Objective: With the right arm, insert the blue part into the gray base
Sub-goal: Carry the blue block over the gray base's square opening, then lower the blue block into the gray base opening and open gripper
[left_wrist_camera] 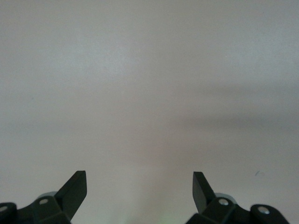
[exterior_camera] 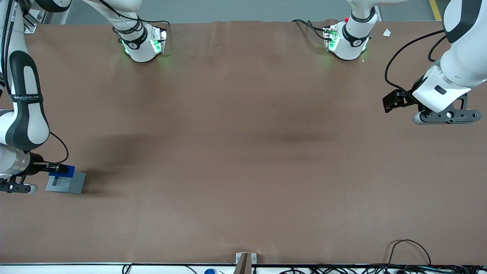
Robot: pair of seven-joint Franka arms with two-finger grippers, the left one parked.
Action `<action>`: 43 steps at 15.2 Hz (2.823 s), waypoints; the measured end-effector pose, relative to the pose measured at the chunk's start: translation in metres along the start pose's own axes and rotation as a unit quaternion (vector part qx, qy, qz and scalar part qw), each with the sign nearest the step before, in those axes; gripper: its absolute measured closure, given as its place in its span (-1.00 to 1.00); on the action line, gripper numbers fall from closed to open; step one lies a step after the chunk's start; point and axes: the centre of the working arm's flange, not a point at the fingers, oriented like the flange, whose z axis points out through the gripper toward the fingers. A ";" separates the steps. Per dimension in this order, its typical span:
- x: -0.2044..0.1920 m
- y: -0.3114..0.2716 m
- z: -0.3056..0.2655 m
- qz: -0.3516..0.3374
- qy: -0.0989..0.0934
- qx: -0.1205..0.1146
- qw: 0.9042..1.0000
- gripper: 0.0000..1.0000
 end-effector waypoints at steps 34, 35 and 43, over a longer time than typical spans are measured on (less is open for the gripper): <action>0.012 0.031 0.016 -0.010 0.034 -0.006 0.999 -0.02; 0.013 0.031 0.016 -0.010 0.034 -0.006 0.999 -0.02; 0.017 0.028 0.029 -0.008 0.032 0.004 0.999 -0.02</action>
